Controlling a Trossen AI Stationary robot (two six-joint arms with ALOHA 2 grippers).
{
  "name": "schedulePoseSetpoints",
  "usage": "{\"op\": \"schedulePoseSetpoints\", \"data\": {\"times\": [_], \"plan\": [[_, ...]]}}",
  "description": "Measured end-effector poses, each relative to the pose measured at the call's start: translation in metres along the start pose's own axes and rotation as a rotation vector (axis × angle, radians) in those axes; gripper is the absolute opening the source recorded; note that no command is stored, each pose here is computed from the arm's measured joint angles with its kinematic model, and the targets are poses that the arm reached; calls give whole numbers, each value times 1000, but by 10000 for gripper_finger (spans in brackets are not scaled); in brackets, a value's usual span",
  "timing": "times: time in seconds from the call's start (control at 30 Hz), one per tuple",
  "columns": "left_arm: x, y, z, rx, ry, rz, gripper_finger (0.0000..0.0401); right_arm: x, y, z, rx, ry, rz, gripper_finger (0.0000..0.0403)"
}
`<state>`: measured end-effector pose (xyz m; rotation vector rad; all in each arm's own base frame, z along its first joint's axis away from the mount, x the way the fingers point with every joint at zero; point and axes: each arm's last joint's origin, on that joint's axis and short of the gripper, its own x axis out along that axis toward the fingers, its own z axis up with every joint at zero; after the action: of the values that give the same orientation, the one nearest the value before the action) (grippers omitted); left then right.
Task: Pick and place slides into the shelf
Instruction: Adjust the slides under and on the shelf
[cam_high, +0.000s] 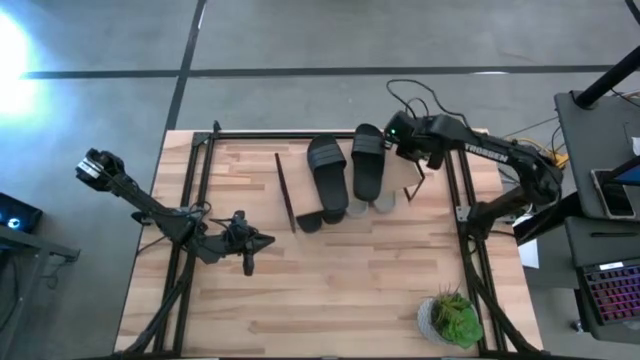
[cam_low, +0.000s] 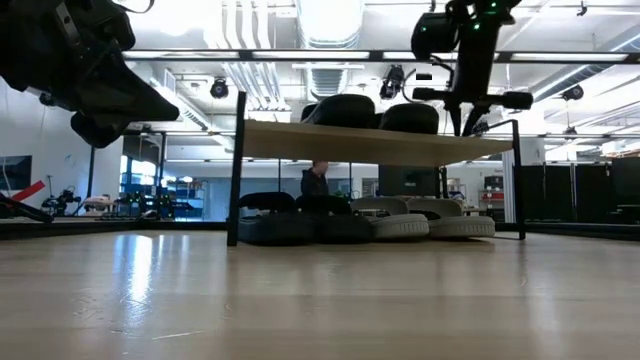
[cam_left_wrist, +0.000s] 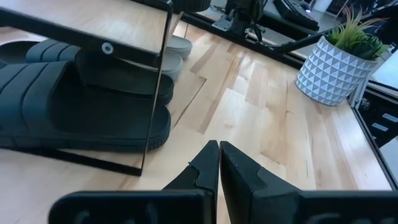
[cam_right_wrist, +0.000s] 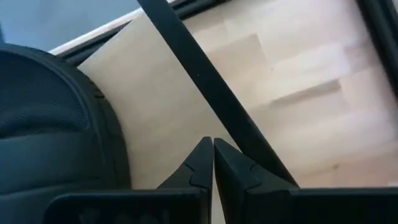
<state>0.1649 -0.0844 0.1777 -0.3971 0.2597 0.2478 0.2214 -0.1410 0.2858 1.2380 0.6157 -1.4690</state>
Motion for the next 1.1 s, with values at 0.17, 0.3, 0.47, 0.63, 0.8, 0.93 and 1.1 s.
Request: {"op": "schedulePoseSetpoints", "data": {"times": [0.17, 0.3, 0.47, 0.63, 0.8, 0.93, 1.1], "plan": [[0, 0, 0, -47, 1, 1, 0, 6, 14, 21, -37, -47, -12, 9], [1, 1, -2, -40, 7, 6, 0, 8, 40, 32, -93, -81, 45, 9], [2, 1, -4, -32, 14, 12, 0, 26, 70, 32, -188, -56, -20, 9], [2, -1, -2, -38, 9, 9, 0, 38, 77, 28, -226, -61, -205, 9], [2, -1, -2, -40, 7, 8, 0, 25, 87, 28, -277, -88, -167, 9], [2, -1, -2, -43, 3, 8, 0, 17, 86, 28, -293, -90, -160, 9], [2, -1, -1, -43, 3, 7, 0, 23, 82, 25, -306, -59, -187, 9]]}}
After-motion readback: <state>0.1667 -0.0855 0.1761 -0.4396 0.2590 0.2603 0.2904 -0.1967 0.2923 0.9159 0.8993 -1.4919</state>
